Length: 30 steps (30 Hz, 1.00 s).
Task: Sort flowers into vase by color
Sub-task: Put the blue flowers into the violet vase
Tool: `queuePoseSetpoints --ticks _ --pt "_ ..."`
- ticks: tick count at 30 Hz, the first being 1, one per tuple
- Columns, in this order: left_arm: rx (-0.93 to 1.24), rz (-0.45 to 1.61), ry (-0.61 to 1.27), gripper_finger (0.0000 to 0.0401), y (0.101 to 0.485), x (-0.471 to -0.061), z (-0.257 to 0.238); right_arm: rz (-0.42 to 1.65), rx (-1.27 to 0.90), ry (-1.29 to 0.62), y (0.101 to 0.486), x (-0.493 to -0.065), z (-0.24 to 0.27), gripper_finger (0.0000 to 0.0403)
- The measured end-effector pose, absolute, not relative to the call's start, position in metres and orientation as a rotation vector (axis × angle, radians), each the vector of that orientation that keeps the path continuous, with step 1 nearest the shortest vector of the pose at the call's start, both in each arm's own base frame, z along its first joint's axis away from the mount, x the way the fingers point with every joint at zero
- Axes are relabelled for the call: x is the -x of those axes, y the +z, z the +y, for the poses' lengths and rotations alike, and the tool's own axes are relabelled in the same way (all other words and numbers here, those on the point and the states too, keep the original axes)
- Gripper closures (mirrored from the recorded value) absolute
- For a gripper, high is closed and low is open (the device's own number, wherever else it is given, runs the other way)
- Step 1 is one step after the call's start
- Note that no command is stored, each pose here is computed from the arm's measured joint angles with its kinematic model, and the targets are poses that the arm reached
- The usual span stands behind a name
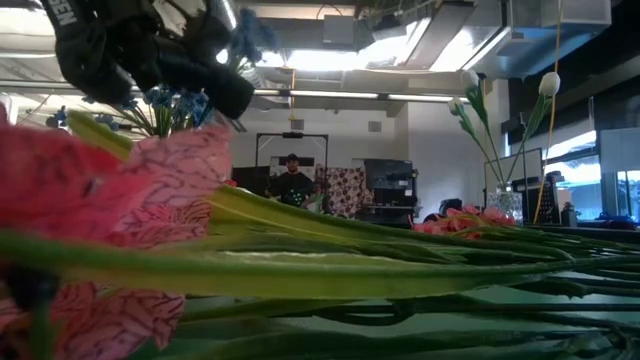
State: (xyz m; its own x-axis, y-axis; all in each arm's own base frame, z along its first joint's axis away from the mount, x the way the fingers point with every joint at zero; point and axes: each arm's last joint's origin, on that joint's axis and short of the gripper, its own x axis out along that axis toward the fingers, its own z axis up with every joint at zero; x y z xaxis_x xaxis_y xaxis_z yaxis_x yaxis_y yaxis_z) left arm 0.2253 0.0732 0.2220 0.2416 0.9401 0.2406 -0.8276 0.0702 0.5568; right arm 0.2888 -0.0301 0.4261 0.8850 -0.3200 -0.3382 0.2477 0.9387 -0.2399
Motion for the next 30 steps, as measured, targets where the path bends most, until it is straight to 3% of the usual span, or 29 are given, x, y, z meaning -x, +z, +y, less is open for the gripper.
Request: queuePoseSetpoints --ticks 6,12,21,30 --pt "-0.609 0.142 1.349 0.0395 0.227 -0.214 0.067 0.332 0.160 -0.151 0.410 -0.295 -0.026 0.0221" --pt "-0.537 0.105 1.398 0.0395 0.230 -0.209 0.072 0.208 0.127 -0.016 0.328 -0.302 -0.022 0.0221" --pt "-0.567 0.109 1.465 0.0395 0.231 -0.201 0.095 0.086 0.082 -0.101 0.247 -0.283 -0.023 0.0221" --pt "-0.574 0.115 1.490 0.0393 0.231 -0.198 0.103 0.070 0.072 -0.147 0.231 -0.273 -0.023 0.0221"
